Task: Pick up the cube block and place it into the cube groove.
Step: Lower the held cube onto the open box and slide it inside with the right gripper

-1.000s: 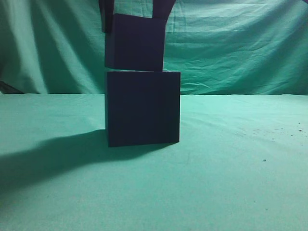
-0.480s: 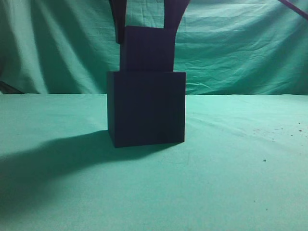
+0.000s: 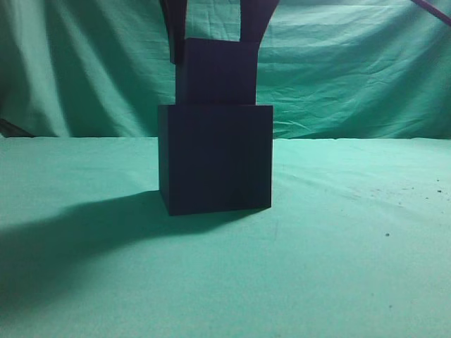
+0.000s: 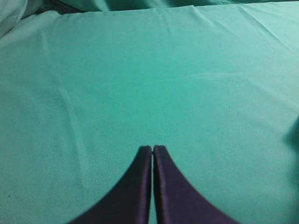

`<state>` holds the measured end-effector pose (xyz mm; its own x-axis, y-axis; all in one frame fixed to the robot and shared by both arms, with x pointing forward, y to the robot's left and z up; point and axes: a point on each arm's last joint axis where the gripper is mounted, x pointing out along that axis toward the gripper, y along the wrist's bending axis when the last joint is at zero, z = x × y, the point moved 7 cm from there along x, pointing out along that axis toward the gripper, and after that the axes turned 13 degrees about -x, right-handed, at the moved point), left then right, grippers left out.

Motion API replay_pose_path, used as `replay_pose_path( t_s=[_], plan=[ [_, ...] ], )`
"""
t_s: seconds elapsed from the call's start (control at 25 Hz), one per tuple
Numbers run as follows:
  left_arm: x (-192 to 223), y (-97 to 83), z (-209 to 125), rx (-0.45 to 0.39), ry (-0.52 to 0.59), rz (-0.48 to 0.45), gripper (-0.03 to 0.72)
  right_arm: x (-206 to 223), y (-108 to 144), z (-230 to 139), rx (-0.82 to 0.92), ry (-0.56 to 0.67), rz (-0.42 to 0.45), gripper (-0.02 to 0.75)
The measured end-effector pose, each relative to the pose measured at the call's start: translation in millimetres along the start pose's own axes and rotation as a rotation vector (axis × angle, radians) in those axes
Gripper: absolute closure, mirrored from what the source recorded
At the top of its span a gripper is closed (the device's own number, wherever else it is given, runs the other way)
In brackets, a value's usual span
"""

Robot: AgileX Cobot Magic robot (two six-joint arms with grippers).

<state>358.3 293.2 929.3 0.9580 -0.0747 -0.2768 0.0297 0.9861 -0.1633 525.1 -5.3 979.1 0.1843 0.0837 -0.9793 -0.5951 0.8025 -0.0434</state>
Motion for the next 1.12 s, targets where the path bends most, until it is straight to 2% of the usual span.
replay_pose_path(
  t_s=[0.56, 1.12],
  plan=[
    [0.0, 0.0, 0.0, 0.000, 0.000, 0.000, 0.688, -0.1, 4.0, -0.8, -0.002, 0.005, 0.025, 0.307],
    [0.0, 0.0, 0.0, 0.000, 0.000, 0.000, 0.688, 0.9, 2.1, -0.7, -0.026, 0.007, 0.013, 0.307]
  ],
)
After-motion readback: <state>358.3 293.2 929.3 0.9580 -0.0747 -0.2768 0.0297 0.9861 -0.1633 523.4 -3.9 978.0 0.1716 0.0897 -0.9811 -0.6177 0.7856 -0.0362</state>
